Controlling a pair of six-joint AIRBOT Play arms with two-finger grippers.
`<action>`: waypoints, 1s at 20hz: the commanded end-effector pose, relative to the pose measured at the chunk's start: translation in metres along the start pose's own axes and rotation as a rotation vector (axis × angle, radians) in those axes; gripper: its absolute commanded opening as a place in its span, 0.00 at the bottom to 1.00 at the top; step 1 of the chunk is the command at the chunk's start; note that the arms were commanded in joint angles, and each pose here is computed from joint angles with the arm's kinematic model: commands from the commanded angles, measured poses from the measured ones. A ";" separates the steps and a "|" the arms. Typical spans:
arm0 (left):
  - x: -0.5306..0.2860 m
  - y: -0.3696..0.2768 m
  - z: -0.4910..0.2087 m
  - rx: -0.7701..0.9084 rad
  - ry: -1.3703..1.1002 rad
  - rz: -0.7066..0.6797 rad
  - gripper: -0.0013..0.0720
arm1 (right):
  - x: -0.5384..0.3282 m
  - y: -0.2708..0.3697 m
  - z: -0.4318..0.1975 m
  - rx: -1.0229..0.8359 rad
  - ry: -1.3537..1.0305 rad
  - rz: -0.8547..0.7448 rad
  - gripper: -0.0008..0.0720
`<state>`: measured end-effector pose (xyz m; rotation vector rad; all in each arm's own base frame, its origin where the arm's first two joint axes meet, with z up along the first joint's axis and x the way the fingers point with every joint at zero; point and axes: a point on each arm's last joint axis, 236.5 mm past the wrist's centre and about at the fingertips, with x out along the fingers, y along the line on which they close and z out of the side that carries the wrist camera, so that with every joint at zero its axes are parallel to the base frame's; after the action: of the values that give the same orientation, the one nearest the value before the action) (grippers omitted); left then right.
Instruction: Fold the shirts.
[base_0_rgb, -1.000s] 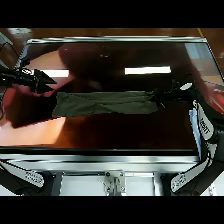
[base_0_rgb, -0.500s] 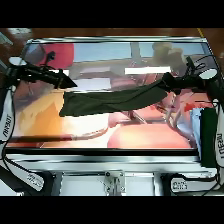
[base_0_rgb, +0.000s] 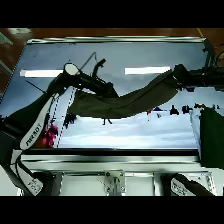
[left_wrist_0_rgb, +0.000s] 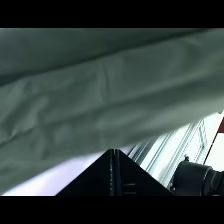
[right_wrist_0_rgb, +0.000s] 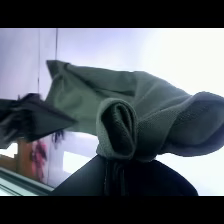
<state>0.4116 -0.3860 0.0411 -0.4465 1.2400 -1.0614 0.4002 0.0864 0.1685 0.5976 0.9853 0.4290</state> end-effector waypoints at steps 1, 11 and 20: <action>0.055 -0.006 -0.018 -0.045 0.035 0.005 0.07 | -0.029 0.019 -0.015 -0.030 -0.013 -0.020 0.10; 0.142 -0.022 -0.028 -0.326 -0.003 -0.201 0.07 | -0.044 0.018 -0.005 -0.048 -0.097 -0.071 0.10; -0.100 0.033 0.072 -0.059 -0.305 0.069 0.07 | 0.065 0.075 -0.009 -0.127 -0.035 0.058 0.10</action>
<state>0.4582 -0.3917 0.0489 -0.7006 1.1458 -0.9804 0.4037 0.1370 0.1849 0.5304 0.9116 0.4651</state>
